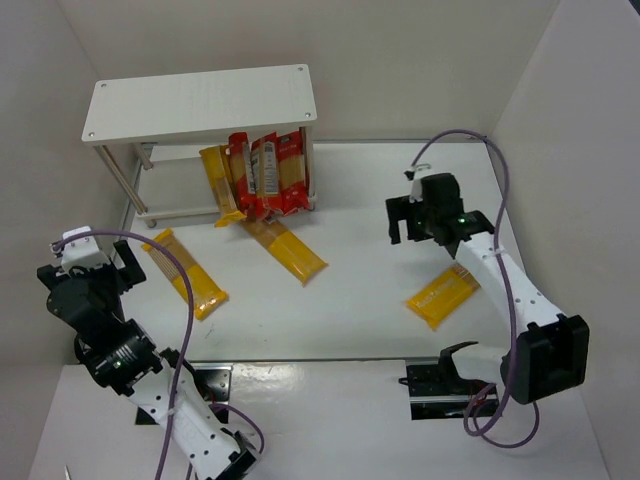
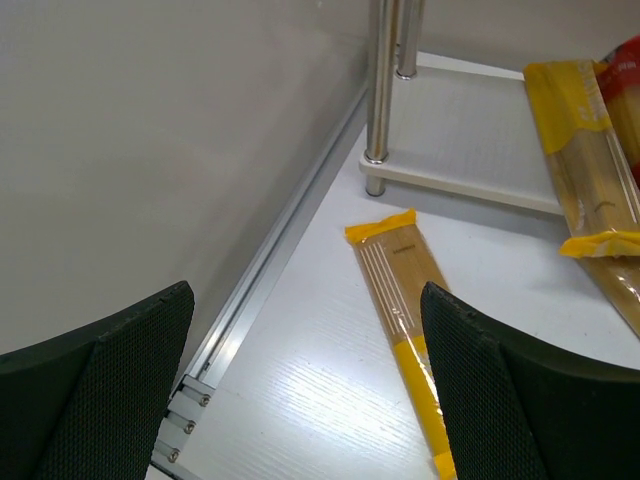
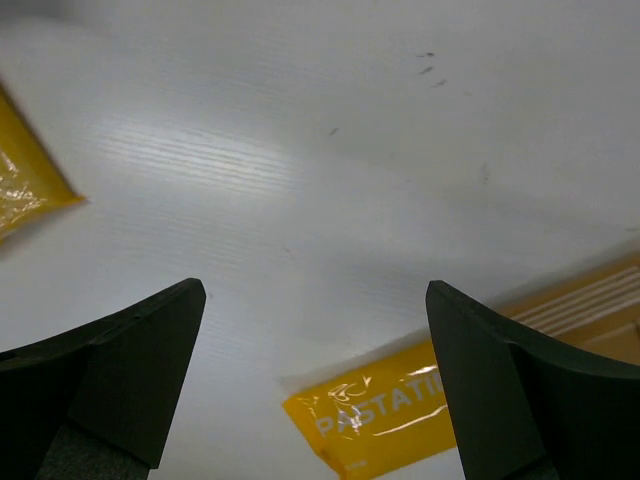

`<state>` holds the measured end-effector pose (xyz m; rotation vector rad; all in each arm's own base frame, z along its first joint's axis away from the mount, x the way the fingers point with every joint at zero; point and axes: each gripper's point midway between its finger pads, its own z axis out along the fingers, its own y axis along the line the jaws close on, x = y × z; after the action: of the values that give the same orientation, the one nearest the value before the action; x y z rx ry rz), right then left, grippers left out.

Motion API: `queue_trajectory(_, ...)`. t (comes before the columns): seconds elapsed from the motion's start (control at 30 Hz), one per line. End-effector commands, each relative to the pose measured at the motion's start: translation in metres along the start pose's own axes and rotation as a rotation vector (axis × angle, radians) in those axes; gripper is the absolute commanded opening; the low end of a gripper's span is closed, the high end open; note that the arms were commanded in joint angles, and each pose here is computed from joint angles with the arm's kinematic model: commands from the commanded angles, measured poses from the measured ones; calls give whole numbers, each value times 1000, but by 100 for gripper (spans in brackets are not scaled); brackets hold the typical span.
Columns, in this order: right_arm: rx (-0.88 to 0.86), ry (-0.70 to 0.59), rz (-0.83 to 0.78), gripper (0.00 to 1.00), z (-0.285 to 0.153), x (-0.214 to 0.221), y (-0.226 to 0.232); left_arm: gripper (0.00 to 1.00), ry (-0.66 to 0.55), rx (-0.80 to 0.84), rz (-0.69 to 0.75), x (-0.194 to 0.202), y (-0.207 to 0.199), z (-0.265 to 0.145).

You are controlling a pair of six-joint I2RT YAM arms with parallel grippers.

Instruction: Place and organize the pasta boxes and bags onto the shelf

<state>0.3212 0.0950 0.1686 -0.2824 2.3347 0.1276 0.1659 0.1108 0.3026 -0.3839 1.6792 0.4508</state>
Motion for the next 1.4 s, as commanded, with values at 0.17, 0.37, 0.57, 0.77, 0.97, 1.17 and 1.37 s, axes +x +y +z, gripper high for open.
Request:
queue_trajectory(0.17,74,-98,151,100,-34,-3,-79,100,23,175,71,2,-23,10)
queue_trajectory(0.37,162,-140,201,100,-55,10,-112,100,51,262,99,7,-35,14)
queue_trajectory(0.57,216,-257,212,100,-84,4,-127,100,82,336,105,14,-46,18)
queue_trajectory(0.77,286,-271,256,100,-96,12,-149,100,88,347,114,14,-47,18)
queue_trajectory(0.97,291,-297,252,100,-103,12,-147,100,43,286,122,5,-41,10)
queue_trajectory(1.17,295,-276,256,100,-99,15,-151,100,12,271,135,-1,-40,3)
queue_trajectory(1.37,286,-278,254,100,-98,15,-150,100,10,280,135,-1,-42,3)
